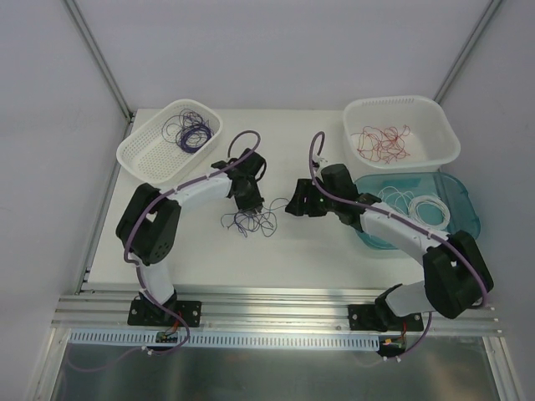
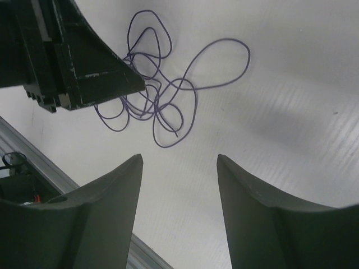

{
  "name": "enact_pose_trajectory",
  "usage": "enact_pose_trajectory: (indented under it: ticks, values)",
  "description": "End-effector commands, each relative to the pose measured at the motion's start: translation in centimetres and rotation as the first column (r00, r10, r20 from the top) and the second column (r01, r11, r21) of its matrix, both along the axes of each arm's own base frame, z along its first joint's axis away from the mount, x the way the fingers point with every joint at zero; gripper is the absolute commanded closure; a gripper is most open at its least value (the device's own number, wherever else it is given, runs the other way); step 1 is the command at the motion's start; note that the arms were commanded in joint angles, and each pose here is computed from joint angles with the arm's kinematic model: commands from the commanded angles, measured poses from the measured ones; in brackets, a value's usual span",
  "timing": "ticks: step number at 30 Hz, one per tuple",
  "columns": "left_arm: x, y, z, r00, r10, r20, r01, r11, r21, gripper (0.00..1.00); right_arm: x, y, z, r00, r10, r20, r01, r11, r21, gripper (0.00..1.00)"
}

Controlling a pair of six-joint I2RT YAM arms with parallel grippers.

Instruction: Untangle the cables

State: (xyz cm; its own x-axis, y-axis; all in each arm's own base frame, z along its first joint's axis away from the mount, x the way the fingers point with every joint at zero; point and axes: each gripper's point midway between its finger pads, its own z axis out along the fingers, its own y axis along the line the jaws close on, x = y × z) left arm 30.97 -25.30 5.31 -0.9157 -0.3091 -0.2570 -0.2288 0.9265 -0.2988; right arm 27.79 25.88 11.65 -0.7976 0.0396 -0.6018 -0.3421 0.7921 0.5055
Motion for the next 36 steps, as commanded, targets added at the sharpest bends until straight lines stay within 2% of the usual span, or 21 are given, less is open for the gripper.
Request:
enact_pose_trajectory:
  ticks: [1,2,5,13,25,34,36]
  values:
    - [0.7,-0.1,2.2,0.998,-0.001,0.070,0.001,1.000,-0.002,0.86,1.2,2.2,0.7,0.999,-0.037,-0.017,0.038,0.992,0.117,0.42]
    - [0.4,0.2,2.2,0.997,-0.005,0.070,0.005,1.000,0.004,0.92,1.4,2.6,0.8,0.999,-0.046,-0.028,0.049,0.990,0.132,0.42]
    - [-0.3,0.7,3.2,0.995,-0.023,0.095,0.023,1.000,0.002,1.00,2.4,3.9,0.7,0.994,-0.078,-0.071,0.089,0.981,0.172,0.42]
    - [-1.2,1.7,6.3,0.983,-0.049,0.178,0.054,0.998,-0.020,1.00,3.4,6.7,-1.7,0.968,-0.133,-0.211,0.175,0.965,0.195,0.41]
    - [-2.1,1.2,10.8,0.949,-0.141,0.281,0.170,0.982,-0.080,1.00,2.2,9.1,-4.8,0.972,-0.040,-0.233,0.078,0.985,0.156,0.42]
    - [-3.4,0.2,17.7,0.879,-0.218,0.424,0.312,0.935,-0.166,1.00,1.9,8.1,-7.3,0.969,-0.055,-0.242,0.077,0.994,0.084,0.63]
    - [-3.8,0.3,19.4,0.855,-0.231,0.465,0.342,0.924,-0.169,1.00,1.9,7.7,-7.7,0.967,-0.067,-0.247,0.086,0.994,0.066,0.73]
